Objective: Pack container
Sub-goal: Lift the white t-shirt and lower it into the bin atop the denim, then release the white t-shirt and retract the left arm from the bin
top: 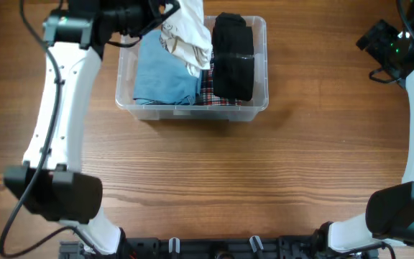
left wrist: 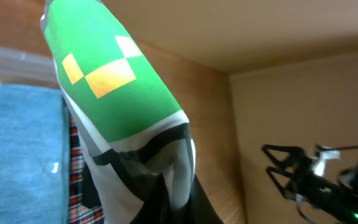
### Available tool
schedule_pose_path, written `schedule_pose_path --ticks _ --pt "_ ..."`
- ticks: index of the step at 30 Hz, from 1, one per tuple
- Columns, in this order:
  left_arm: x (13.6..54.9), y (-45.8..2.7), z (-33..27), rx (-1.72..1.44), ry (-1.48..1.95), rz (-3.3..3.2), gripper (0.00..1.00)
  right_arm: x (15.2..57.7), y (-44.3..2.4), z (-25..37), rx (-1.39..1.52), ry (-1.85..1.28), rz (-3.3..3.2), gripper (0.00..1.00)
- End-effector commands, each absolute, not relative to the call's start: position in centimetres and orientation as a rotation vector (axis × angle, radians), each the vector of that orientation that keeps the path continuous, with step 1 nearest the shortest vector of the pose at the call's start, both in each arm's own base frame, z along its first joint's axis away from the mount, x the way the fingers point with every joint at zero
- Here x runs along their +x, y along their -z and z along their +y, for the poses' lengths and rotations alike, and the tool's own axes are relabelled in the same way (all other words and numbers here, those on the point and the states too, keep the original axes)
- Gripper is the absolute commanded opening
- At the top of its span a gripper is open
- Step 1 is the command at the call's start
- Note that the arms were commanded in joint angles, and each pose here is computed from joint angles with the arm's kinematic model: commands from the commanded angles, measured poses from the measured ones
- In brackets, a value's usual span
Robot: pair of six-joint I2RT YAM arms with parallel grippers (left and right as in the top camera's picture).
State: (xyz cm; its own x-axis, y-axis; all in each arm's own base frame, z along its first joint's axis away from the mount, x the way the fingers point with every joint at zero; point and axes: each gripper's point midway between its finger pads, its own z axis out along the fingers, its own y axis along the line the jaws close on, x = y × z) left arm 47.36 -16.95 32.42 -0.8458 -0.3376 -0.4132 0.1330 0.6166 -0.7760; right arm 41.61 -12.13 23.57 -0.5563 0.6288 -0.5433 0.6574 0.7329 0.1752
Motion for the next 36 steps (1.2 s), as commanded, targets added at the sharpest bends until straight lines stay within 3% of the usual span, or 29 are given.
schedule_pose_path --ticks 1,9,16,20,27,29,30,36 --pt "48.1 -29.6 -16.9 -0.231 1.113 2.373 0.04 41.7 -22.7 -12.0 0.986 0.056 2.358 1.0" --pt "47.5 -22.2 -16.0 -0.311 1.022 2.517 0.04 41.7 -22.7 -12.0 0.986 0.056 2.358 1.0" --pt "46.6 -19.3 -15.2 -0.304 0.947 2.587 0.04 41.7 -22.7 -12.0 0.986 0.056 2.358 1.0" --pt "46.5 -18.9 -13.7 -0.323 0.917 2.599 0.17 41.7 -22.7 -11.9 0.986 0.056 2.358 1.0" --pt "46.7 -18.1 -7.3 -0.392 0.827 2.606 0.17 41.7 -22.7 -11.9 0.986 0.056 2.358 1.0" --pt "46.5 -17.9 -5.9 -0.359 0.798 2.609 0.25 41.7 -22.7 -12.0 0.986 0.056 2.358 1.0" --pt "46.4 -17.8 -5.6 -0.262 0.763 2.612 0.37 41.7 -22.7 -12.0 0.986 0.056 2.358 1.0" --pt "46.0 -17.5 -6.7 -0.191 0.739 2.634 0.41 41.7 -22.7 -11.9 0.986 0.056 2.358 1.0"
